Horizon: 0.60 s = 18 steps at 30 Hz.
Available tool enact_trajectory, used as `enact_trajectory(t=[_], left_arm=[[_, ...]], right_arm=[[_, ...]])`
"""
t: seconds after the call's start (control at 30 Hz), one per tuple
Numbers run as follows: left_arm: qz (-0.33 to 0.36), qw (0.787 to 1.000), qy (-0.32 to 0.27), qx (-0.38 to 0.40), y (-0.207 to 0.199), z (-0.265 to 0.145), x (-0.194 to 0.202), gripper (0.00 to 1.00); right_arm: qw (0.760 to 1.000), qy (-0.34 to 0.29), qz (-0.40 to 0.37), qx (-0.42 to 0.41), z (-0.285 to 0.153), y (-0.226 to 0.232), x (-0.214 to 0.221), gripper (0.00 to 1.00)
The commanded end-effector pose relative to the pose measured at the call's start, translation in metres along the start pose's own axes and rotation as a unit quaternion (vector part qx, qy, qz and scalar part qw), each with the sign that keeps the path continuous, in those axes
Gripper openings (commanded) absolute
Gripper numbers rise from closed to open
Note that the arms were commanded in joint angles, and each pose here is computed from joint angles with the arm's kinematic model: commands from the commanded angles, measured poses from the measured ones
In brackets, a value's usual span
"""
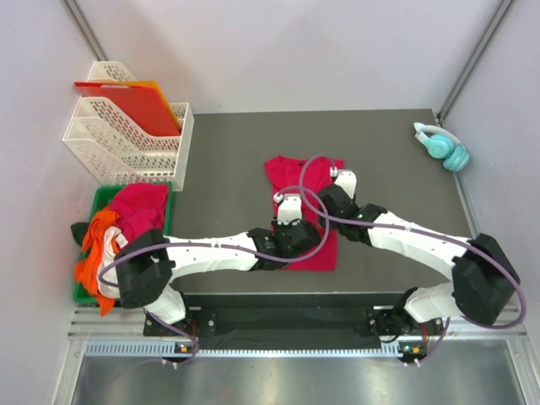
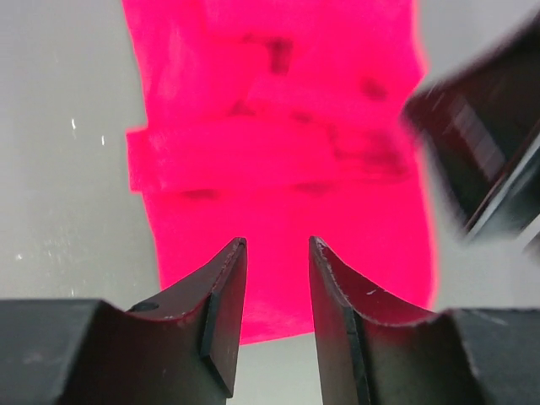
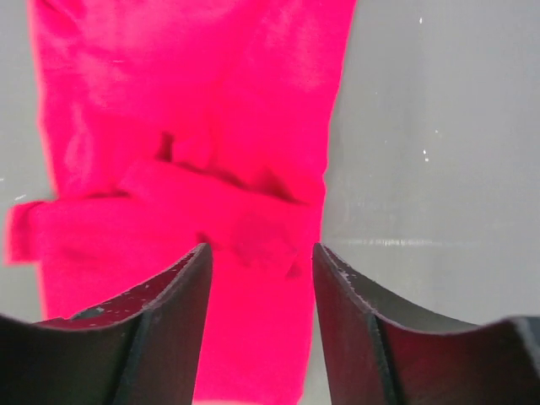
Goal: Fold and stack the t-shirts
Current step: Fold the tshirt
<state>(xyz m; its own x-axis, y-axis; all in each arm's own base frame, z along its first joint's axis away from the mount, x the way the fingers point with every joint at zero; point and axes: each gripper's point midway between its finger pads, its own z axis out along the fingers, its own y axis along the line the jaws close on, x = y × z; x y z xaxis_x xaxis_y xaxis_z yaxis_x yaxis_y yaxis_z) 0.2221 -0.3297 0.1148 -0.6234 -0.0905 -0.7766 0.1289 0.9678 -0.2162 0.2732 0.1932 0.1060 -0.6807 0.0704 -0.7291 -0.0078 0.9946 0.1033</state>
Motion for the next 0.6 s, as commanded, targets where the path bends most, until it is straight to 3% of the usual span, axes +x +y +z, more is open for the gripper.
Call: enact_trajectory(t=[0.0, 0.17, 0.4, 0.5, 0.57], left_arm=[[-0.009, 1.0, 0.014, 0.004, 0.001, 0.009, 0.018, 0.4], [-0.001, 1.0, 0.02, -0.006, 0.011, 0.01, 0.027, 0.37], [0.016, 0.999, 0.047, -0.011, 0.018, 0.017, 0.049, 0.13], [0.007, 0.998, 0.054, -0.014, 0.022, 0.019, 0.058, 0.0], [0.009, 0.998, 0.06, -0.016, 0.025, 0.021, 0.064, 0.0]], right_arm=[[1.0, 0.001, 0.002, -0.024, 0.022, 0.011, -0.005, 0.49], [1.0, 0.002, 0.01, -0.027, 0.024, 0.012, -0.007, 0.45], [0.996, 0.014, 0.032, -0.083, 0.0, 0.029, -0.006, 0.1], [0.995, 0.032, 0.031, -0.094, -0.005, 0.036, 0.008, 0.0], [0.994, 0.042, 0.029, -0.099, -0.006, 0.039, 0.019, 0.0]])
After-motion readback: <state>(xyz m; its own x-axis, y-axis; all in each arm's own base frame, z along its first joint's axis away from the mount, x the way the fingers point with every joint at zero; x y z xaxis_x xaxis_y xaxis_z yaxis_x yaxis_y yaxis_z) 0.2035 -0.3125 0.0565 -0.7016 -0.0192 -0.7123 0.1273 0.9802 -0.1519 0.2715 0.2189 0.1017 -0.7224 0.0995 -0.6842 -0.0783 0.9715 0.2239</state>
